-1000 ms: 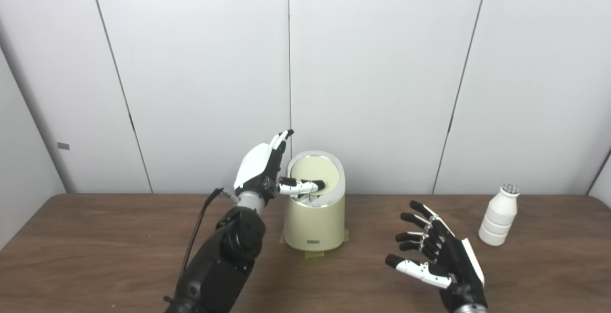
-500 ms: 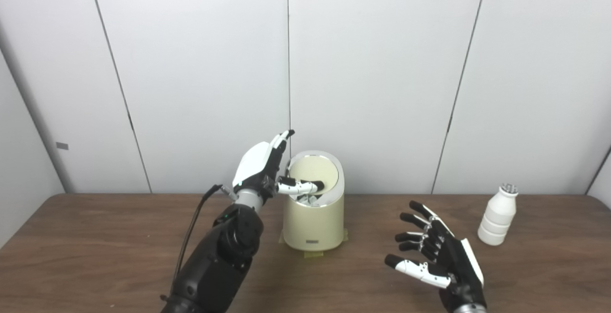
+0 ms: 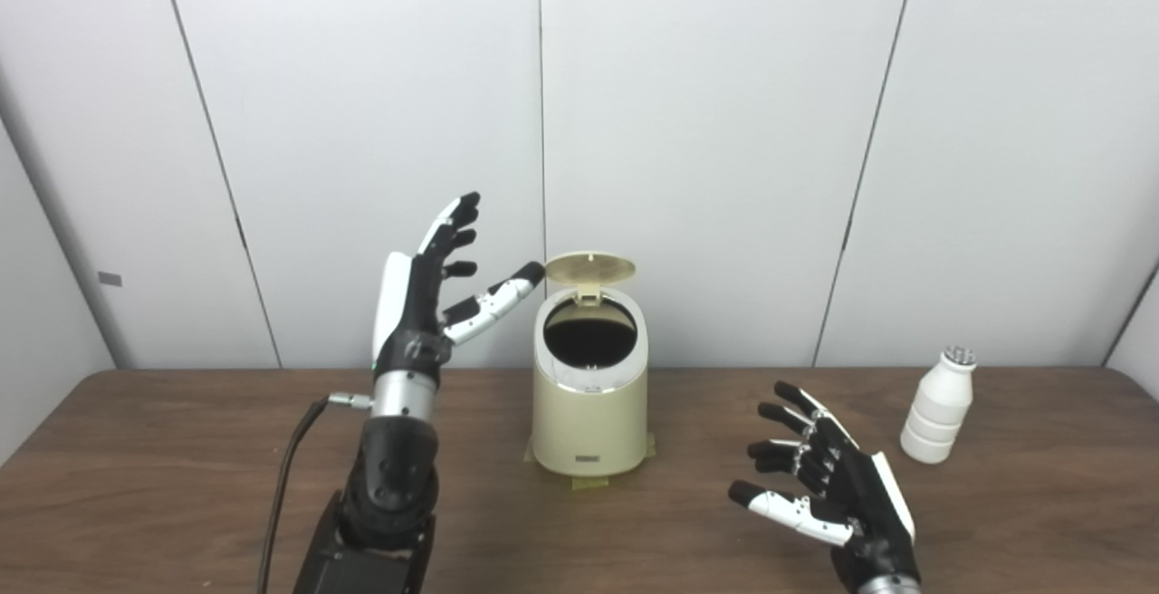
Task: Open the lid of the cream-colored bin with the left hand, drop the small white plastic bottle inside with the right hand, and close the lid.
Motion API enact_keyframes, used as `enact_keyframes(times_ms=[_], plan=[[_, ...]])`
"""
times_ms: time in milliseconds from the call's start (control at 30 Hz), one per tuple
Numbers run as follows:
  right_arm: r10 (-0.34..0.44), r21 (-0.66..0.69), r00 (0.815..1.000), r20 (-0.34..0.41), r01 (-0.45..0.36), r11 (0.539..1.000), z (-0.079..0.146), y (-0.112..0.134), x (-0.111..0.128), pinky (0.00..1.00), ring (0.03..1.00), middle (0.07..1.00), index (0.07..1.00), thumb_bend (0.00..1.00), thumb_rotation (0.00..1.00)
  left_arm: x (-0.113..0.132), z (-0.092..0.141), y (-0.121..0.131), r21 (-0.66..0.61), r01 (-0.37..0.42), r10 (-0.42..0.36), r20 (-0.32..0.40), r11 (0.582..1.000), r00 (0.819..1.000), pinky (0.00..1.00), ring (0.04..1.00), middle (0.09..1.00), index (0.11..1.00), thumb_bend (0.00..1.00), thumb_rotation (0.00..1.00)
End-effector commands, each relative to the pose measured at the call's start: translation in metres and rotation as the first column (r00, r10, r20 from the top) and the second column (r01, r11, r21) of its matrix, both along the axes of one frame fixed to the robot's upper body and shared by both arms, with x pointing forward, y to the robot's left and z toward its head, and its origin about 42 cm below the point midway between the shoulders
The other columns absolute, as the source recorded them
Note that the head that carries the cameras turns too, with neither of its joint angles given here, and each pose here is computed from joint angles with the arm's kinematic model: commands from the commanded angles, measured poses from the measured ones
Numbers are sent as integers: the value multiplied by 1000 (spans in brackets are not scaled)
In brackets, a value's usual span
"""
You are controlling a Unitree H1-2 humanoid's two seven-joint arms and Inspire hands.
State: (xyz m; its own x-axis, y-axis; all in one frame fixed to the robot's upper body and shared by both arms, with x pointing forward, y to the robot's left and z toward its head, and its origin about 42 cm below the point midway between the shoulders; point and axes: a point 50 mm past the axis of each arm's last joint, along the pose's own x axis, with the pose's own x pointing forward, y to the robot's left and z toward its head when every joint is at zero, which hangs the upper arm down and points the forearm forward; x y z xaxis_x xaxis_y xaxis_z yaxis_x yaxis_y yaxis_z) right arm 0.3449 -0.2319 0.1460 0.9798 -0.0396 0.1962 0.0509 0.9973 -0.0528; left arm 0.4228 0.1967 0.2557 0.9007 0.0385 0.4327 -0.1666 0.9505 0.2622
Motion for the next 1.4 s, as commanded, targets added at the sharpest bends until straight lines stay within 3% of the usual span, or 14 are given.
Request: enact_keyframes(times_ms=[0, 233, 367, 533, 700, 800, 967, 1067, 1233, 1367], plan=[[7, -4, 995, 98, -7, 1000, 19, -1, 11, 563, 605, 793, 851, 777, 170, -11, 14, 11, -25, 13, -11, 71, 1000, 997, 726, 869, 897, 920, 744, 376], [-15, -17, 994, 107, 17, 1000, 18, -7, 14, 574, 603, 781, 851, 783, 174, -51, -21, 34, -91, 3, -6, -27, 996, 1000, 725, 813, 838, 876, 734, 371], [-29, -16, 993, 116, 31, 999, 17, -11, 17, 506, 590, 778, 847, 791, 179, -67, -42, 43, -104, -2, -5, -67, 995, 998, 720, 789, 806, 847, 733, 351], [-37, -12, 992, 121, 39, 999, 15, -13, 18, 490, 580, 779, 841, 794, 174, -75, -58, 45, -90, -12, 4, -96, 996, 995, 660, 743, 783, 821, 734, 345], [-33, -6, 991, 127, 34, 999, 16, -14, 16, 495, 576, 779, 834, 796, 160, -76, -76, 44, -101, 8, -26, -169, 995, 985, 681, 748, 777, 825, 732, 324], [-21, 0, 990, 141, 21, 1000, 20, -11, 16, 531, 591, 780, 829, 793, 138, -75, -82, 47, -137, 15, -44, -216, 990, 975, 600, 726, 777, 826, 719, 293], [9, -76, 980, 200, 6, 997, 53, -19, 23, 591, 612, 778, 797, 835, 185, -72, -88, 55, -133, 13, -45, -238, 991, 970, 585, 710, 774, 826, 659, 222], [16, -162, 965, 262, 28, 986, 90, -30, 30, 583, 623, 775, 797, 832, 186, -69, -91, 62, -128, 16, -46, -234, 992, 971, 589, 710, 779, 830, 629, 179], [-33, -325, 939, 343, 152, 934, 144, -42, 35, 498, 612, 762, 777, 807, 118, -63, -96, 72, -140, 12, -46, -242, 990, 969, 593, 716, 786, 839, 597, 122], [-117, -369, 909, 400, 276, 888, 183, -78, 41, 508, 639, 746, 768, 819, 122, -60, -97, 76, -158, 19, -58, -246, 987, 968, 604, 736, 806, 854, 540, 43]])
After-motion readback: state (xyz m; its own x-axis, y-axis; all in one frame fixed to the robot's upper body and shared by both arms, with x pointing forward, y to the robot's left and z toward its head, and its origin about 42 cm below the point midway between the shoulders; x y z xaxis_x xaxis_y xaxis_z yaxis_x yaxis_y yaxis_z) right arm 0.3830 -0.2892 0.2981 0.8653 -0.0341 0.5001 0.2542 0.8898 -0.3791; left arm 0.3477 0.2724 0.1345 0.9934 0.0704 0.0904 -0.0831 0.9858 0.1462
